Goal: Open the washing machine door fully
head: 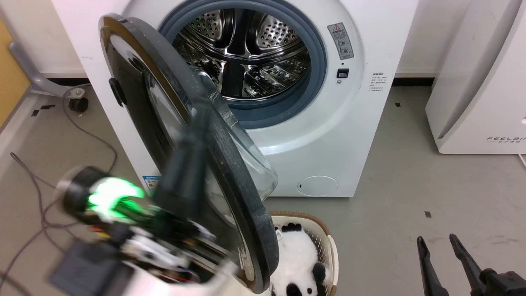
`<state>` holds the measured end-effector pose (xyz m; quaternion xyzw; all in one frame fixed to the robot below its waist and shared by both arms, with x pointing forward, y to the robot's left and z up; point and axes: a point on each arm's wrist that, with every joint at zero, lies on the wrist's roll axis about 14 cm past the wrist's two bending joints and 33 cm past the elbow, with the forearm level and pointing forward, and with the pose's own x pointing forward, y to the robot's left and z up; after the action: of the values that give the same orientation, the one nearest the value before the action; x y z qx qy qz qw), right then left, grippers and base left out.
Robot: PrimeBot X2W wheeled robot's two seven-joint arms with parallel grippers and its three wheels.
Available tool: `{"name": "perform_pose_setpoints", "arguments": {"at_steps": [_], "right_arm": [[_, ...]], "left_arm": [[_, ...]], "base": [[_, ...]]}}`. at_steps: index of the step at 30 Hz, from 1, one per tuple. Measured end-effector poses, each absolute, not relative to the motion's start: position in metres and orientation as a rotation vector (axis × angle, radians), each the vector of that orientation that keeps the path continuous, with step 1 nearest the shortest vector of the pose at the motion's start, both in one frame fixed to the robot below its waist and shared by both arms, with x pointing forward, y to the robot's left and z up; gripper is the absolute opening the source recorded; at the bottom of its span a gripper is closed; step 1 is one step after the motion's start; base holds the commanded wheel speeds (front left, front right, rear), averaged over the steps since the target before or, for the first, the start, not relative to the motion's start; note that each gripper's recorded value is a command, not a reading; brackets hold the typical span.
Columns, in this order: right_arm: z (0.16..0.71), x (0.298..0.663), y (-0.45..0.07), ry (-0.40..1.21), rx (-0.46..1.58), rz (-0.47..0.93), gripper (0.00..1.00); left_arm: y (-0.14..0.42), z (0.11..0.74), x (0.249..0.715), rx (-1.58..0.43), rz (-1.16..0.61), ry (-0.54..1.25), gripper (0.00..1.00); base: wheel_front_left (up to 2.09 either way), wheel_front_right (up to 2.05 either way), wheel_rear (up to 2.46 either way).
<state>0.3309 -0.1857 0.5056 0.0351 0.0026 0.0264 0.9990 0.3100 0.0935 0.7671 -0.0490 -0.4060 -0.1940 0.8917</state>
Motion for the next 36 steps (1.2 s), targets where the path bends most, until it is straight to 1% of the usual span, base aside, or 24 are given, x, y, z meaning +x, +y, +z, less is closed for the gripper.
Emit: {"name": "perform_pose_setpoints", "arguments": {"at_steps": [1,7,11,17,19,25,36], "right_arm": [[0.506,0.33,-0.186,0.003,0.073,0.05,1.0],[0.505,0.33,-0.187,0.003,0.08,0.048,1.0],[0.505,0.33,-0.187,0.003,0.08,0.05,1.0],[0.505,0.331,-0.186,0.001,0.075,0.053,1.0],[0.505,0.331,-0.185,0.003,0.064,0.058,1.0],[0.503,0.332,-0.184,0.013,0.044,0.061,1.0],[0.499,0.33,-0.186,0.027,0.046,0.053,1.0]], "left_arm": [[0.06,0.761,0.301,-0.137,-0.533,-0.79,0.0],[0.015,0.738,0.287,-0.17,-0.708,-0.659,0.0],[-0.009,0.705,0.279,-0.191,-0.786,-0.496,0.0],[-0.03,0.64,0.268,-0.208,-0.849,-0.205,0.0],[-0.033,0.62,0.268,-0.197,-0.852,-0.134,0.0],[-0.036,0.579,0.279,-0.181,-0.826,-0.014,0.0],[-0.014,0.561,0.335,-0.18,-0.631,-0.012,0.0]], "base": [[0.0,0.0,0.0],[0.0,0.0,0.0],[0.0,0.0,0.0],[0.0,0.0,0.0],[0.0,0.0,0.0],[0.0,0.0,0.0],[0.0,0.0,0.0]]}}
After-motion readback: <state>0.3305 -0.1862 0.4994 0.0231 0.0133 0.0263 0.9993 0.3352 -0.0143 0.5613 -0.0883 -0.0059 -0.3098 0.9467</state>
